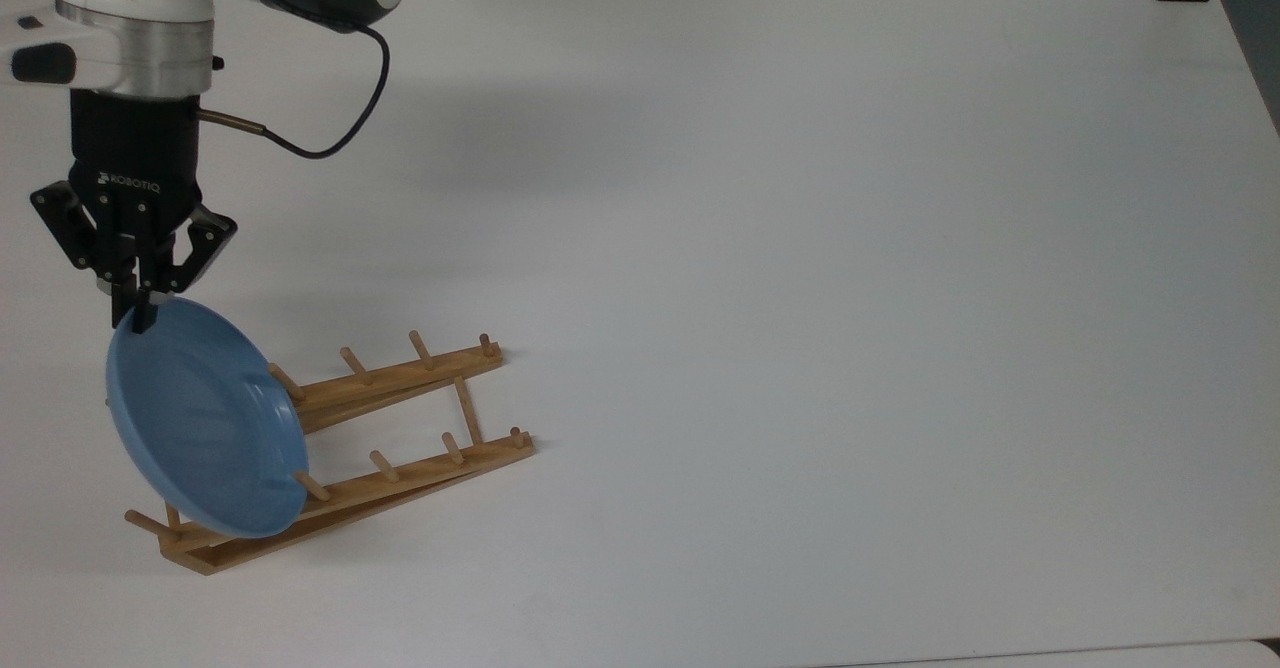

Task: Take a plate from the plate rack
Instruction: 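Lift the blue plate up out of the wooden rack slots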

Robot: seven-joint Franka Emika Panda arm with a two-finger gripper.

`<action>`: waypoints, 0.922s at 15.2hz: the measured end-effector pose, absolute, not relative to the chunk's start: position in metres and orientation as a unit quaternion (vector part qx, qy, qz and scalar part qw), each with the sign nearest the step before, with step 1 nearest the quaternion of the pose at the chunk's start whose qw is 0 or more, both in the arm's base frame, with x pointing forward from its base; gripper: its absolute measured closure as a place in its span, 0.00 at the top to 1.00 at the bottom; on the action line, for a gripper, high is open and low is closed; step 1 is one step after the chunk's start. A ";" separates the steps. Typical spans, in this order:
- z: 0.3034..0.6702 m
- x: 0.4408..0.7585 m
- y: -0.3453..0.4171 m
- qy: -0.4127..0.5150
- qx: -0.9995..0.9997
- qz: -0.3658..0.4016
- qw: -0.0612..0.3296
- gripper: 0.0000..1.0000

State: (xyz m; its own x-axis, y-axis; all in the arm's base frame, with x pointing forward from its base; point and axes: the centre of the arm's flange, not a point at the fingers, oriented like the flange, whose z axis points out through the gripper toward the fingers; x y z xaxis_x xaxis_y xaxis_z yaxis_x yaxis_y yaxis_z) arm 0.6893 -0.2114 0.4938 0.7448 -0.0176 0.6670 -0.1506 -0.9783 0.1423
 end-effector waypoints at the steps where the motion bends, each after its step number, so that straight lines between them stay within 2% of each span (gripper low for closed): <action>1: 0.497 0.688 -0.214 -0.045 0.928 0.356 0.098 0.09; 5: 0.503 0.687 -0.216 -0.042 0.927 0.358 0.104 0.07; 9: 0.534 0.677 -0.217 -0.047 0.921 0.371 0.109 0.07; 11: 0.549 0.667 -0.215 -0.056 0.932 0.343 0.098 0.07; 14: 0.572 0.644 -0.208 -0.077 0.954 0.283 0.059 0.07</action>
